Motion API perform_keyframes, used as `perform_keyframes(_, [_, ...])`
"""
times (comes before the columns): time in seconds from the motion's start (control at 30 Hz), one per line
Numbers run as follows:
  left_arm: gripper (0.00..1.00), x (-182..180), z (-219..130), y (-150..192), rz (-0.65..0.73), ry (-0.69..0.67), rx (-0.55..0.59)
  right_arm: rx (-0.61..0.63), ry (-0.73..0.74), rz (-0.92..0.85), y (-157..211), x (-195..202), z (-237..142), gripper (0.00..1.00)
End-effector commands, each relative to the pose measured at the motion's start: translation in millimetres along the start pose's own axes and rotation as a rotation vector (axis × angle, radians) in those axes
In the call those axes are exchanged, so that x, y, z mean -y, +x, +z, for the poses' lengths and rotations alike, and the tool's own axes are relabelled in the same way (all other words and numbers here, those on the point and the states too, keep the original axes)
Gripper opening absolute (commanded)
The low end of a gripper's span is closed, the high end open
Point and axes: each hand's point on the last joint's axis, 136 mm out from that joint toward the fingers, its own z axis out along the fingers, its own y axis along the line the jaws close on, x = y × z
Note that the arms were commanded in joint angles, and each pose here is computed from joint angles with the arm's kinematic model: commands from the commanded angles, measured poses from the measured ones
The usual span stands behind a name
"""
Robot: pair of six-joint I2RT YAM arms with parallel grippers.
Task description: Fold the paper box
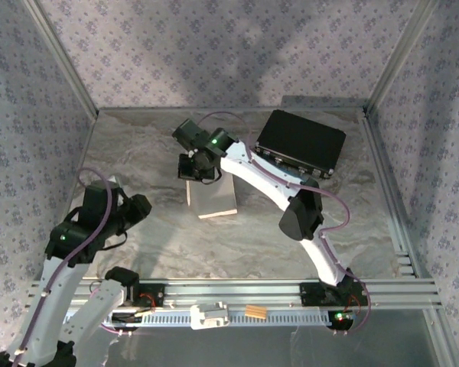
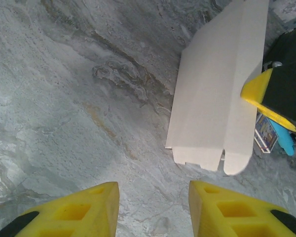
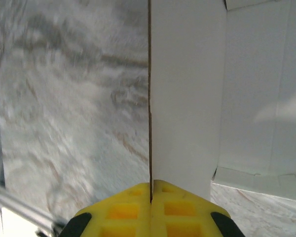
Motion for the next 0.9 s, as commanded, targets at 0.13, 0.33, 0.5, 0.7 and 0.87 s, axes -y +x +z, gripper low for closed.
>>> perform_keyframes(0.13, [0.42,9,-21,6,0.040,0.071,-0.014,0.311,0.155,0.717,-21,37,-60,0.00])
perform_keyframes(0.33, [0.41,12,-18,26,0.040,0.134,-0.094,0.359,0.278,1.056,-28,73,-54,0.00])
perform_keyframes(0.5, [0.41,13,-13,36,0.081,0.141,-0.151,0.454,0.232,1.102,-46,73,-49,0.06])
perform_keyframes(0.7, [0.41,13,-4,40,0.101,0.134,-0.182,0.438,0.183,1.095,-54,63,-29,0.21])
perform_keyframes(0.87, [0.44,19,6,36,0.115,0.130,-0.193,0.465,0.144,0.999,-68,58,-47,0.41])
